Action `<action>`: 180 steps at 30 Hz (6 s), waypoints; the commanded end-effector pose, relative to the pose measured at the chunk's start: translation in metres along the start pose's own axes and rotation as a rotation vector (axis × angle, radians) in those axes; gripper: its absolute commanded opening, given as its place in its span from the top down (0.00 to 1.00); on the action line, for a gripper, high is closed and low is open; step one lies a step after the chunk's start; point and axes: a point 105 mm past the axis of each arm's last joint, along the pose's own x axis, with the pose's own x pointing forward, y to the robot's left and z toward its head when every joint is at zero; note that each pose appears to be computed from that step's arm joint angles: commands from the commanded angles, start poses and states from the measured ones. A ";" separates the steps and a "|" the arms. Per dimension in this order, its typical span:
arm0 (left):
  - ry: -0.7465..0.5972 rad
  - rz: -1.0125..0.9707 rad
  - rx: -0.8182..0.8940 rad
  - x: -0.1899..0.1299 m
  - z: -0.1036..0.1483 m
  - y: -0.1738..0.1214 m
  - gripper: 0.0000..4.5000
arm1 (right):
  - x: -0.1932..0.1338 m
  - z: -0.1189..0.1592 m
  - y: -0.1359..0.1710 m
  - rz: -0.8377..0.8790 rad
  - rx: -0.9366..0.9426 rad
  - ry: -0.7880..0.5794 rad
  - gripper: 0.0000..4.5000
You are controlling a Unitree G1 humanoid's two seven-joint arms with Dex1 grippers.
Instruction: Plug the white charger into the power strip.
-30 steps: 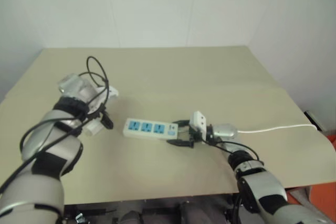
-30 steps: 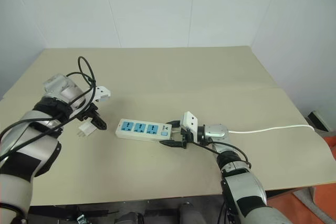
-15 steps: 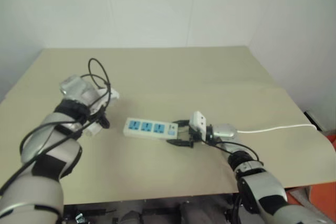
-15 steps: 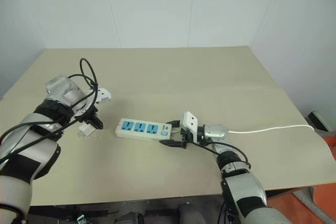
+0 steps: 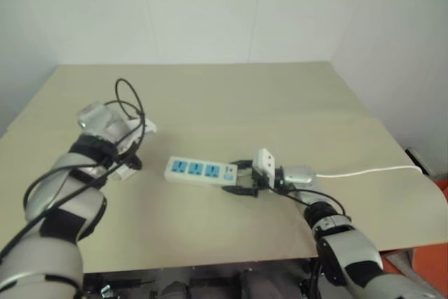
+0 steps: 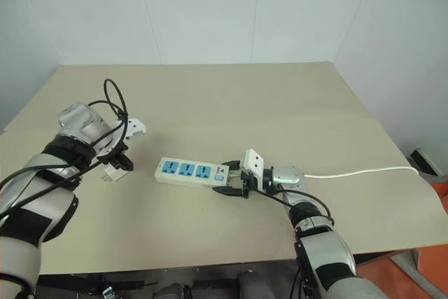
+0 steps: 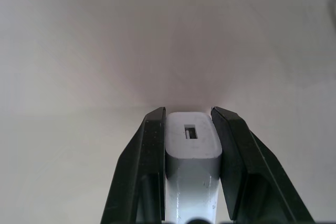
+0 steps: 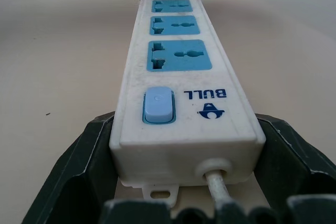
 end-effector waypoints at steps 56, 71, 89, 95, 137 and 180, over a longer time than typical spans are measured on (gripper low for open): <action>-1.283 -0.916 0.562 -0.033 0.058 -0.143 0.78 | 0.004 -0.026 0.045 0.240 0.179 0.055 0.24; -1.236 -0.920 0.585 -0.015 0.056 -0.154 0.78 | 0.002 -0.029 0.048 0.231 0.164 0.065 0.24; -1.229 -0.866 0.529 0.004 0.048 -0.146 0.78 | 0.004 -0.030 0.050 0.227 0.162 0.060 0.24; -1.285 -0.858 0.470 0.006 0.040 -0.143 0.78 | 0.004 -0.030 0.050 0.225 0.160 0.057 0.24; -1.349 -0.830 0.474 0.001 0.032 -0.137 0.01 | 0.002 -0.030 0.052 0.219 0.133 0.063 0.24; -1.177 -0.231 0.149 -0.070 -0.128 -0.053 0.00 | -0.202 0.064 0.029 -0.105 -0.174 0.363 0.01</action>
